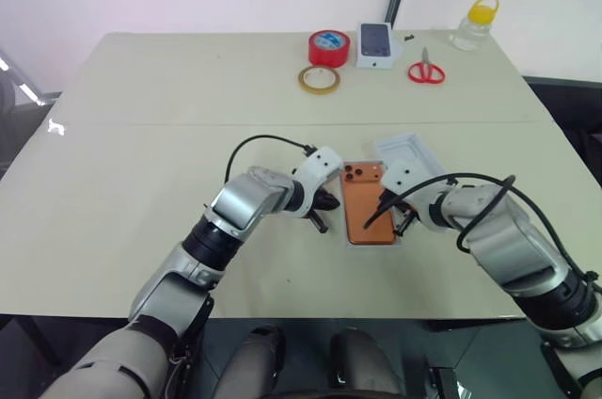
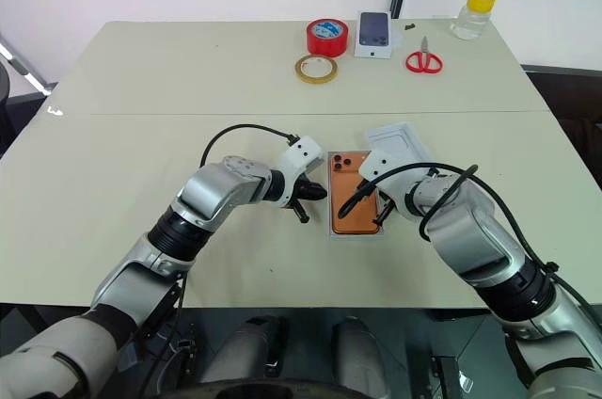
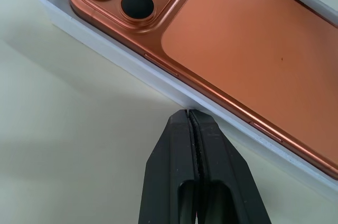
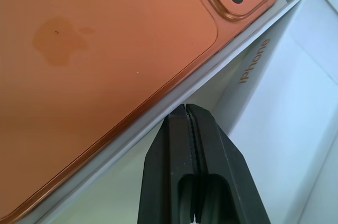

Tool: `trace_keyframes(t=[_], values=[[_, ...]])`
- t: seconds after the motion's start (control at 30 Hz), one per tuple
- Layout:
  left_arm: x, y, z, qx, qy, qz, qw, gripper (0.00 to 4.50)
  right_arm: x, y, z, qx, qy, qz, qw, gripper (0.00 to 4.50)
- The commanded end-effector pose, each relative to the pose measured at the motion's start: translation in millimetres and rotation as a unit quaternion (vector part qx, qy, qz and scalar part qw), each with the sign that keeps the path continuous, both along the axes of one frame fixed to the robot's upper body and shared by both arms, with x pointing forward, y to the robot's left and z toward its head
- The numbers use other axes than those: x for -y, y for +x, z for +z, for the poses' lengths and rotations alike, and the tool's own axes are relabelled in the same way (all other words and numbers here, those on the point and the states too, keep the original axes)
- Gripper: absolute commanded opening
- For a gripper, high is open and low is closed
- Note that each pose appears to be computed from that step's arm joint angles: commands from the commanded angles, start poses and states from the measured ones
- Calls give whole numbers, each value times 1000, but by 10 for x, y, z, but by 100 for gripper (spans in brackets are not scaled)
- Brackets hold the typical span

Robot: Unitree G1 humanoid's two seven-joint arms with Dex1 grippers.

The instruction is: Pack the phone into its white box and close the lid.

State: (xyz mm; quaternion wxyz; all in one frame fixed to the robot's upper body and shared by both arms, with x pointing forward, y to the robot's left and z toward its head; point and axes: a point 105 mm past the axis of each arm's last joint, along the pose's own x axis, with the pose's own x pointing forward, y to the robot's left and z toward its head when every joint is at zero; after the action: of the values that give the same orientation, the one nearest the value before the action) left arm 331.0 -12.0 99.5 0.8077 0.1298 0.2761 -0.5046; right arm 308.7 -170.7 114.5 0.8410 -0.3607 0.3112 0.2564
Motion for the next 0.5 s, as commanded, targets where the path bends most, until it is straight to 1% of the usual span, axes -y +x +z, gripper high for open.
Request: trace_keyframes(t=[0.03,0.23,0.33,0.47,0.5], values=[[229,-192,58,-7,-20,-62,998,7,-232,-40,136,19,25,59,998,0],[87,-147,115,0,-20,-52,998,7,-42,-1,219,19,24,51,998,0],[10,-131,143,1,-22,-44,999,0,69,6,359,18,44,46,998,83],[-138,-104,171,11,-24,-29,999,0,214,25,558,19,77,24,997,282],[-173,-91,175,15,-24,-25,999,0,245,38,570,19,82,17,996,282]])
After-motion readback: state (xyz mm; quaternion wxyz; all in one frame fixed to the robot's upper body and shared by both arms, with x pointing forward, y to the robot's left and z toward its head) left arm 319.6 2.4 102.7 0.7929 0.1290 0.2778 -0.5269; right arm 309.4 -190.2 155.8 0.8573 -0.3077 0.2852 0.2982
